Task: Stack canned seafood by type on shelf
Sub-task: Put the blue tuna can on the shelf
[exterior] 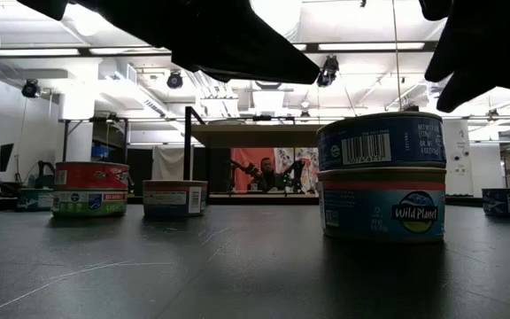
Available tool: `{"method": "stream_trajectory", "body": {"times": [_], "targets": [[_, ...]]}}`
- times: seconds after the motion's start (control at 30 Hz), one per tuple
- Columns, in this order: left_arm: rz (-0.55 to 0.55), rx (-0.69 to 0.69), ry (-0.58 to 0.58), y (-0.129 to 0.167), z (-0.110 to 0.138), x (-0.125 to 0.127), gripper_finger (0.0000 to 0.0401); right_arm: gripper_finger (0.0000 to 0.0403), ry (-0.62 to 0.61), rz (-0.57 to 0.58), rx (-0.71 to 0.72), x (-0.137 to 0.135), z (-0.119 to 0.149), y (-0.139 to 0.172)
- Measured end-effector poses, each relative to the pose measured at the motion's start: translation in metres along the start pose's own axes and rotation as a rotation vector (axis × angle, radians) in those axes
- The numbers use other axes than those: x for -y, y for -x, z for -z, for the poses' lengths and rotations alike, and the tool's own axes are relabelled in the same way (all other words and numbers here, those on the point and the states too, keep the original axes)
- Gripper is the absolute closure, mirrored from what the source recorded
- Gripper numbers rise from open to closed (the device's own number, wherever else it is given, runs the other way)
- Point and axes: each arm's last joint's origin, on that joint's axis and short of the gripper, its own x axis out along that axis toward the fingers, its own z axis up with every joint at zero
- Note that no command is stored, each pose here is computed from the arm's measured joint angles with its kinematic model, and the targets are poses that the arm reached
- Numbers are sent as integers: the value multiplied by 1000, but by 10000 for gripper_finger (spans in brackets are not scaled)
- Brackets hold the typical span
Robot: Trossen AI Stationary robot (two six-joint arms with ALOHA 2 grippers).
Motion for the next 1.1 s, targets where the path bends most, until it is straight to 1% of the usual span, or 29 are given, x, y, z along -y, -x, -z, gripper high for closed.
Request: {"method": "stream_trajectory", "body": {"times": [0.13, 0.3, 0.57, 0.7, 0.8, 0.93, 1.03, 1.1], "targets": [[-1, 0, -31, 0, 0, -1, 401, 225, -7, -20, 38, -3, 2, -4], [-15, -5, -25, -3, 2, -7, 401, 207, 10, 19, 48, -1, 10, -14], [-16, 10, -1, -3, 1, -8, 401, 202, 23, 14, 56, -2, 15, -16], [-17, 9, 17, -3, 1, -8, 401, 202, 78, 21, 60, -1, 15, -17], [-13, 13, 54, -3, 0, -8, 401, 202, 149, 19, 49, -1, 12, -14], [25, 14, 137, -3, 0, -7, 401, 202, 218, -11, 25, -2, 9, -8], [27, 12, 168, -3, 0, -7, 401, 202, 214, -47, -1, -3, 5, 0], [26, 12, 162, -3, 0, -7, 401, 202, 167, -69, 3, -4, 3, 5]]}}
